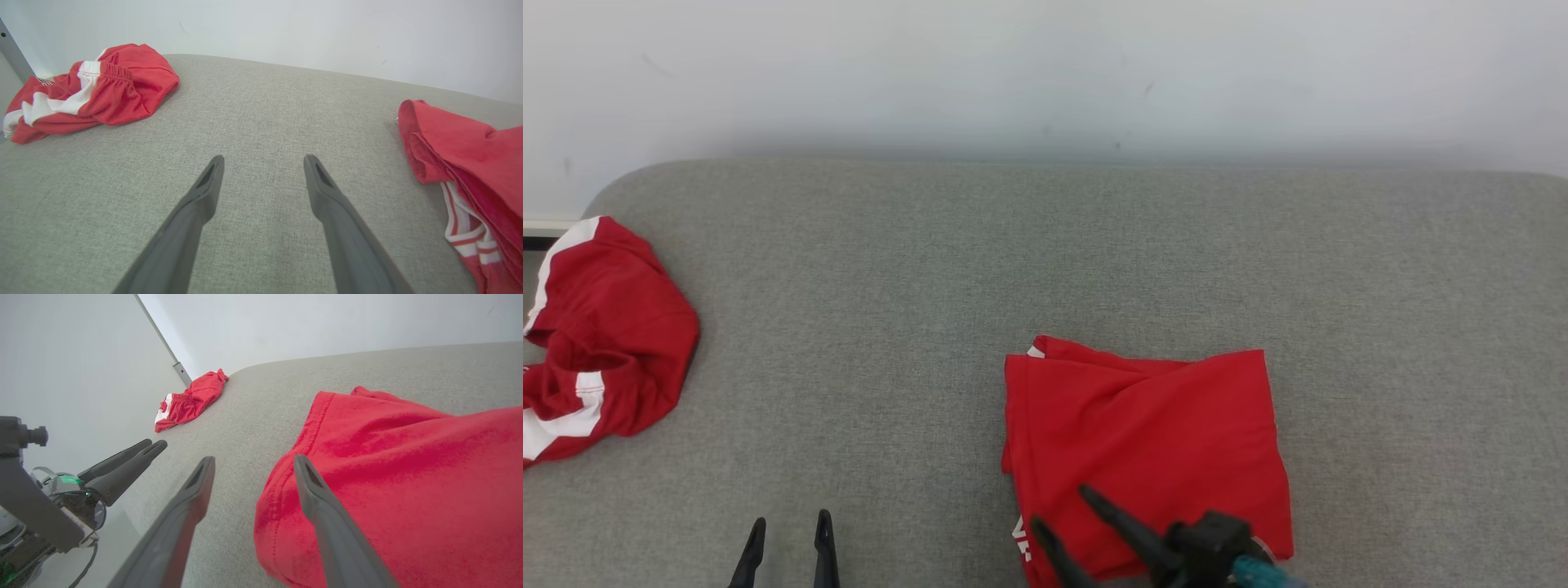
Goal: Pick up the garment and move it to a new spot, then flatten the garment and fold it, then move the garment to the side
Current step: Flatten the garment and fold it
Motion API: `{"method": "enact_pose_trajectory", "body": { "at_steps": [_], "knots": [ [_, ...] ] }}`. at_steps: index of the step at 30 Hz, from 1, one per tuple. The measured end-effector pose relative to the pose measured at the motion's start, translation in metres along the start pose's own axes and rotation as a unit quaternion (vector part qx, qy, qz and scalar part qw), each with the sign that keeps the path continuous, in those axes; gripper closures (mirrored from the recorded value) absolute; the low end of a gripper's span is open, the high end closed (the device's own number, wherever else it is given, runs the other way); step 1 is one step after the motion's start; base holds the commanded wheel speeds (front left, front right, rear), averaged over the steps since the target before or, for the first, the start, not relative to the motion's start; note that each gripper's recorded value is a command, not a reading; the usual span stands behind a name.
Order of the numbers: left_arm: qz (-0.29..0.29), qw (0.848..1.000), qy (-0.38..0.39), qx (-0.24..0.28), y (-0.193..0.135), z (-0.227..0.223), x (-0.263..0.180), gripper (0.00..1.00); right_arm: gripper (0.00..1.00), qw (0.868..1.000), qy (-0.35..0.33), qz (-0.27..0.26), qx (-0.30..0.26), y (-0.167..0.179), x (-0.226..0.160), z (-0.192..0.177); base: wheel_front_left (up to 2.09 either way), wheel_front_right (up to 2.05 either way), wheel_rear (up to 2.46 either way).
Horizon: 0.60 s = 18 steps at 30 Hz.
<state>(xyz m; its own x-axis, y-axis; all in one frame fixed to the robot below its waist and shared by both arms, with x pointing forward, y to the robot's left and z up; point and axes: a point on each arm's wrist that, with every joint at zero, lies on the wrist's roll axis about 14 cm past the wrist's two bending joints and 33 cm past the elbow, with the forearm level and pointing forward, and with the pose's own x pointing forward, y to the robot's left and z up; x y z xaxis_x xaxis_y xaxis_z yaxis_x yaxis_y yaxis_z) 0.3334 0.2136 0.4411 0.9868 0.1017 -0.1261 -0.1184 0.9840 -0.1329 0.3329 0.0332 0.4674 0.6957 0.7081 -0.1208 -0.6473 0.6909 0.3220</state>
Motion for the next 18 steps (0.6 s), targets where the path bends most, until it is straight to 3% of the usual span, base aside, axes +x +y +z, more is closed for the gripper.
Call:
{"method": "enact_pose_trajectory", "body": {
  "at_steps": [5,11,18],
  "knots": [
    [-0.008,1.0,-0.006,0.004,-0.005,0.004,0.003,0.0,0.0,0.996,-0.078,-0.038,-0.019,-0.028,-0.007,0.037,0.0,0.0,0.0],
    [-0.013,1.0,-0.017,0.013,-0.007,0.011,0.007,0.0,0.0,0.978,-0.152,-0.127,-0.068,-0.084,-0.03,0.079,0.0,0.0,0.0],
    [-0.019,0.999,-0.021,0.024,-0.01,0.014,0.01,0.0,0.0,0.956,-0.171,-0.223,-0.079,-0.131,-0.067,0.086,0.0,0.0,0.0]
  ]
}}
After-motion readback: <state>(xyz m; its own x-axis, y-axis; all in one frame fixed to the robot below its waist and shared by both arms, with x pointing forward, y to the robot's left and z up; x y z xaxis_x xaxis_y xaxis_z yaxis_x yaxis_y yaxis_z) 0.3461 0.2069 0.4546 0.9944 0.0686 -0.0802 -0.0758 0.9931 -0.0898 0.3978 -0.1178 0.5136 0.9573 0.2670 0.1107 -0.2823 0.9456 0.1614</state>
